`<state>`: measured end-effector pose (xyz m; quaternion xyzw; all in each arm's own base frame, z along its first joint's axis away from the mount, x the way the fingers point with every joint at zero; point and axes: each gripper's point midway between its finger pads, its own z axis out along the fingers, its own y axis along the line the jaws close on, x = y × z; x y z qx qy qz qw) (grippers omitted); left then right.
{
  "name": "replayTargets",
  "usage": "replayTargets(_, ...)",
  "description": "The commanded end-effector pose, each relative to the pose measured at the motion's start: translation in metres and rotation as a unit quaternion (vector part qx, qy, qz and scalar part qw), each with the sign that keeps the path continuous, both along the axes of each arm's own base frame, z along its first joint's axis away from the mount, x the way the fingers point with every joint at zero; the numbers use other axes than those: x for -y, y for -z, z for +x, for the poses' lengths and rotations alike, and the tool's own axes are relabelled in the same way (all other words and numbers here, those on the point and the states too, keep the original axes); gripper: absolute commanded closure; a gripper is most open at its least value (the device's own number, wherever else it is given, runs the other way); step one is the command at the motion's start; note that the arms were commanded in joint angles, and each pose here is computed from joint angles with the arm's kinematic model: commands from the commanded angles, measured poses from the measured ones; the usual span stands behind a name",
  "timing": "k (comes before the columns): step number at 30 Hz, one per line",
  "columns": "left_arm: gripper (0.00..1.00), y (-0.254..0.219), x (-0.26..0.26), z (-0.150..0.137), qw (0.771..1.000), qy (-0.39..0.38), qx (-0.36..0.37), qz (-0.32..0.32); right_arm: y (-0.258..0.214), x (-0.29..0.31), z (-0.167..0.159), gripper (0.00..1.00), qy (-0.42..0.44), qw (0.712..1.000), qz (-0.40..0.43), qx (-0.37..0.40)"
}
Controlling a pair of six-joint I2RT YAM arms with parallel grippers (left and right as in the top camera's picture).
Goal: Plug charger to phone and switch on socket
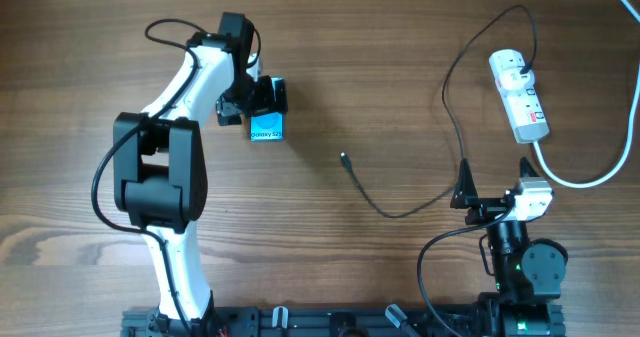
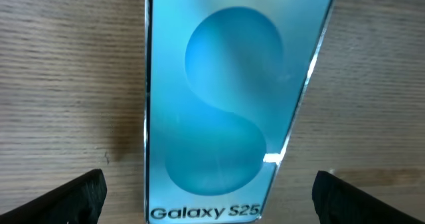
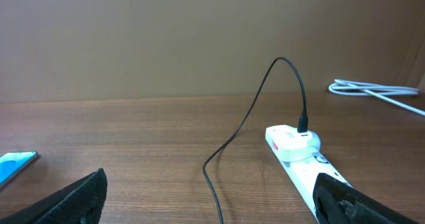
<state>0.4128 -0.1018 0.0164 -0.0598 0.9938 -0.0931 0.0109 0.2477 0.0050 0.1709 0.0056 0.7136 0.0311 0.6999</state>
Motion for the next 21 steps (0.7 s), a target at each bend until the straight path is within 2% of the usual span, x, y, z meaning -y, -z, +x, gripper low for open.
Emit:
replayTargets(1,0.0,0.01,0.006,-0.008,1.0,0.003,-0.007,0.008,-0.002,-0.001,0.0,0.01,-0.004,1.0,0.004,0.005)
replayTargets(5,0.0,0.012,0.019,-0.015,1.0,0.021,-0.011,0.011,-0.002,-0.001,0.0,0.0,-0.004,1.0,0.004,0.005)
replayTargets(11,0.0,0.016,0.025,-0.026,0.998,0.016,-0.019,0.055,-0.002,-0.001,0.0,0.0,-0.004,1.0,0.004,0.005)
replayTargets(15,0.0,0.016,0.001,-0.017,0.991,-0.048,0.003,0.127,-0.002,-0.001,0.0,0.0,-0.004,1.0,0.004,0.005)
replayTargets(21,0.0,0.014,0.009,0.011,0.991,-0.054,0.058,0.107,-0.002,-0.001,0.0,0.0,-0.004,1.0,0.004,0.005)
